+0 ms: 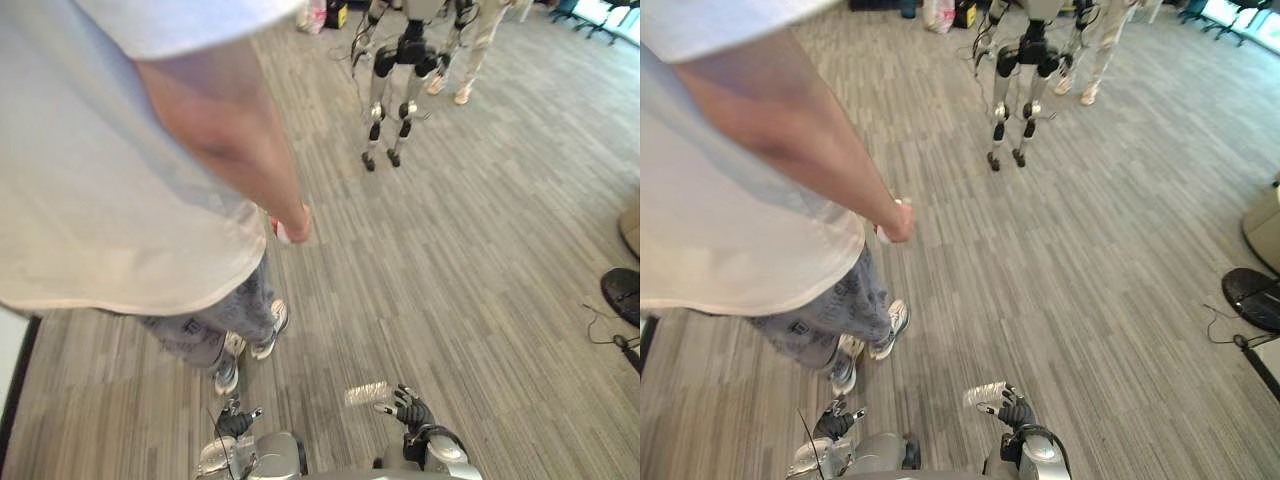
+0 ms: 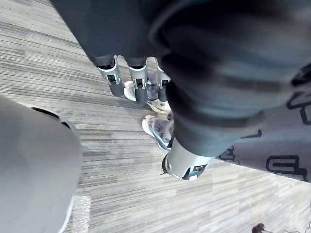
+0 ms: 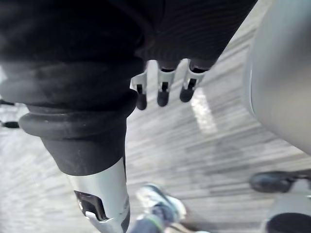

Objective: Organize washtable

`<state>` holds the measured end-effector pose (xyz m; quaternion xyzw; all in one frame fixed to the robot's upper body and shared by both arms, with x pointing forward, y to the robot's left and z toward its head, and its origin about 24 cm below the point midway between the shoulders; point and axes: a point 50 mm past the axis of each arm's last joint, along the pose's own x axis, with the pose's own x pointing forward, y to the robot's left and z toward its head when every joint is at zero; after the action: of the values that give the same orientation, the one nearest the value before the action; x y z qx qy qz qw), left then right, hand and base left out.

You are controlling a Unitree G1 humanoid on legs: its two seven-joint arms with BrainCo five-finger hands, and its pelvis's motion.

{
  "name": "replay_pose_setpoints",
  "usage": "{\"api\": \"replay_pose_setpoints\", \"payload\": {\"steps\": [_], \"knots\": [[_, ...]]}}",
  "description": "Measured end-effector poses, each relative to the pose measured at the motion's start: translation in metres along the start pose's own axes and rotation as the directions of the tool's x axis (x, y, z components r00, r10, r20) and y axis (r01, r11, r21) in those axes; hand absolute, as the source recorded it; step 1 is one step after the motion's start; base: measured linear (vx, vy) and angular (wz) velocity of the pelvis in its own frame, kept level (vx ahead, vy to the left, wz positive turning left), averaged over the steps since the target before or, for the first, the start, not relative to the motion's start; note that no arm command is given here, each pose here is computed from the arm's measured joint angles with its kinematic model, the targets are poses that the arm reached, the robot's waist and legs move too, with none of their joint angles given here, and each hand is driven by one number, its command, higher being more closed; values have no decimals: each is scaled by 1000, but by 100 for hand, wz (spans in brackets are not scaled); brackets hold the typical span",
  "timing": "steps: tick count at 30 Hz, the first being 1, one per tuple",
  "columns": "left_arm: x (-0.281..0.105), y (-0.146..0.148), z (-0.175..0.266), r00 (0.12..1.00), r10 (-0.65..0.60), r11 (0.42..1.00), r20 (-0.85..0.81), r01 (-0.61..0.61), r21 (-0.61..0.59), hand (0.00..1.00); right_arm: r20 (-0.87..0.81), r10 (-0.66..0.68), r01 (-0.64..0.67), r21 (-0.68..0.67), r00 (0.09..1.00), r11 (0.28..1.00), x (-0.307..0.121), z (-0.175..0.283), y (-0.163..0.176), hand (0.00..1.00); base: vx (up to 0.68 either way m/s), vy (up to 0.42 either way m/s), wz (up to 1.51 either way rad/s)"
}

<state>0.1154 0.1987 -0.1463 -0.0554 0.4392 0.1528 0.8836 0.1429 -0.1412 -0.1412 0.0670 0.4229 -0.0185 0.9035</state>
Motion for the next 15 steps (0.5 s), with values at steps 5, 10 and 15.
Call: {"api": "replay_pose_setpoints", "payload": {"steps": [5, 10, 15], "knots": [[-1, 1, -5, 1000, -1, 1000, -23, 1, -11, 0, 28, 6, -6, -30, 1000, 1000, 3, 8, 0, 0, 423, 61, 10], [-3, -16, -12, 999, -29, 997, -41, 26, -69, 0, 24, -37, 38, -30, 999, 999, 0, 6, -15, 0, 467, -15, 38], [-5, -15, -12, 999, -24, 997, -28, 22, -80, 0, 17, -51, 52, -24, 999, 998, -1, 4, -17, 0, 206, 40, 28]]}}
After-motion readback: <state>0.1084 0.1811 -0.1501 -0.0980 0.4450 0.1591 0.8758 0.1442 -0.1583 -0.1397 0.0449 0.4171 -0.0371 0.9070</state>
